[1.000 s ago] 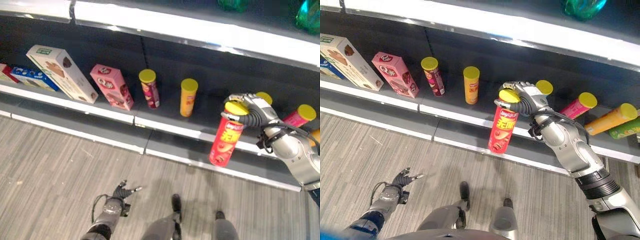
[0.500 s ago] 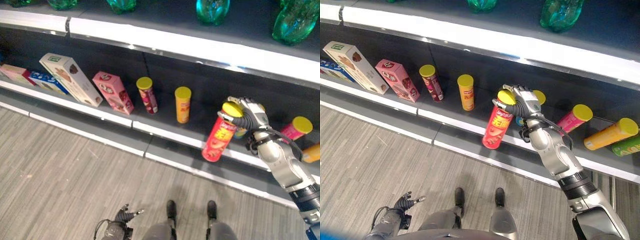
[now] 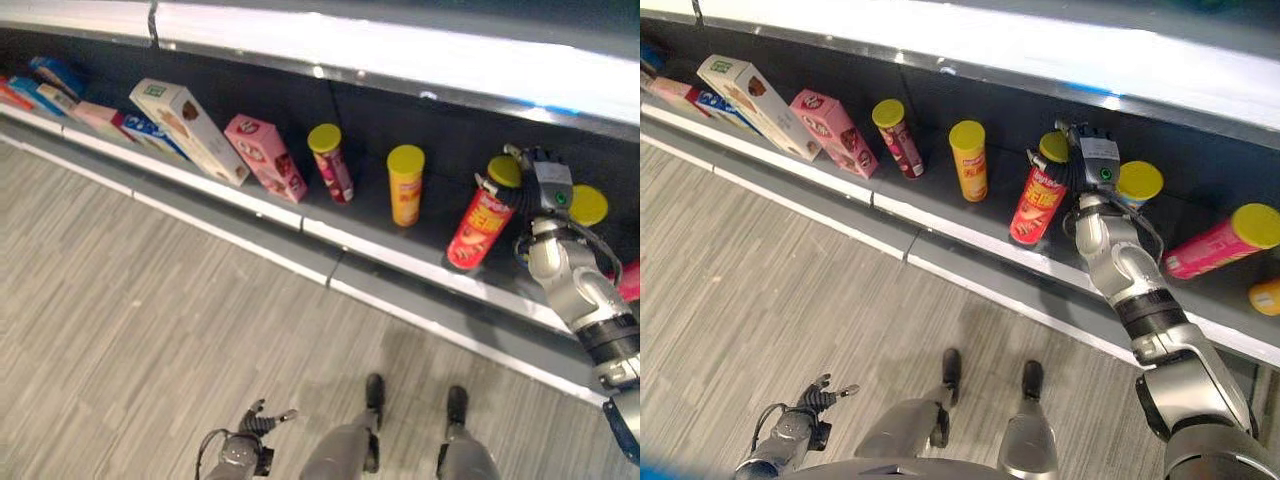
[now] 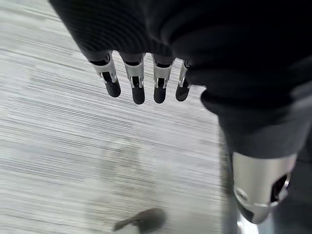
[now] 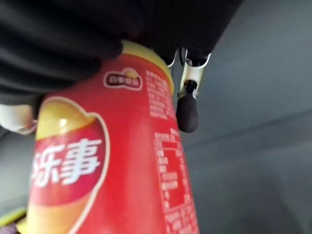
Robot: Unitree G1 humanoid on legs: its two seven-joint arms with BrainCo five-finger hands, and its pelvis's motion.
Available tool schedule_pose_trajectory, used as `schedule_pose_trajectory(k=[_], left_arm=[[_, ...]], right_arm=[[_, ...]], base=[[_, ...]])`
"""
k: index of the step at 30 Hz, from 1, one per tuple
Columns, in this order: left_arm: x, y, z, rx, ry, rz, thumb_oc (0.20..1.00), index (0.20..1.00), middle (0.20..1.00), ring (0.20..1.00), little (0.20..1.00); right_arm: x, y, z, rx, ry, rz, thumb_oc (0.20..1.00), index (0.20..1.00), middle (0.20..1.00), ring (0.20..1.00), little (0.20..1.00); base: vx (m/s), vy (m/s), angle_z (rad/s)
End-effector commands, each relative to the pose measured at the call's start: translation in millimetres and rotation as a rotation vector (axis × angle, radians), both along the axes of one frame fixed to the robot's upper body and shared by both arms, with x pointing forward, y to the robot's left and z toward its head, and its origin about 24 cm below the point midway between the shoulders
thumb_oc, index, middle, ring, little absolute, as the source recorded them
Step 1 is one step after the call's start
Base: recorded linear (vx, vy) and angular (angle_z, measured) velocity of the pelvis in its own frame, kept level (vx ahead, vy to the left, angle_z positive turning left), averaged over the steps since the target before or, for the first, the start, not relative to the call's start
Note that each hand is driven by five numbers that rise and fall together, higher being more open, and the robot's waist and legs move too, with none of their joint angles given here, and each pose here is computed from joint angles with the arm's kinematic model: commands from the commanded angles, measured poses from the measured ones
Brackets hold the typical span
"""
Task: Put the goods on the table back onto the shelves and tidy them up.
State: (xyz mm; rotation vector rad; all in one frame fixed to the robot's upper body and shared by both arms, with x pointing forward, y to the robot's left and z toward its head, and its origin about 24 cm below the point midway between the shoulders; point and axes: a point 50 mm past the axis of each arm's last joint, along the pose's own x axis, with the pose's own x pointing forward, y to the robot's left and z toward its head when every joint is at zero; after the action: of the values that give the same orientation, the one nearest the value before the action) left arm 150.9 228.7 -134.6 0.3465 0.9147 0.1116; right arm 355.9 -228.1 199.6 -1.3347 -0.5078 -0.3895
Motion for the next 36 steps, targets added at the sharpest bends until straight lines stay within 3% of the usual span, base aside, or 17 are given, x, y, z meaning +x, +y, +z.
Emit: schedule_pose_trajectory(k=[1, 22, 36], left_arm=[[24, 11, 12, 0.05, -0.068, -0.004, 1.0, 1.0, 1.0, 1.0, 1.0], [35, 1, 16, 0.011, -0.114, -0.026, 1.0, 1.0, 1.0, 1.0, 1.0], [42, -2, 18, 0.009, -0.128, -0.008, 1.0, 1.0, 1.0, 1.0, 1.0]], right_arm=[[1, 12, 49, -0.064, -0.21, 0.022, 0.2, 0.2, 0.2, 0.2, 0.2], [-2, -24, 82, -0.19, -0.312, -0.182, 0.2, 0.2, 0.2, 0.2, 0.2], [-10, -22, 93, -0.163, -0.42, -0.195, 0.2, 0.2, 0.2, 0.2, 0.2]], base=[[-0.01, 0.039, 0.17], [0.01, 0.031, 0.05], [0.0, 0.016, 0.0]])
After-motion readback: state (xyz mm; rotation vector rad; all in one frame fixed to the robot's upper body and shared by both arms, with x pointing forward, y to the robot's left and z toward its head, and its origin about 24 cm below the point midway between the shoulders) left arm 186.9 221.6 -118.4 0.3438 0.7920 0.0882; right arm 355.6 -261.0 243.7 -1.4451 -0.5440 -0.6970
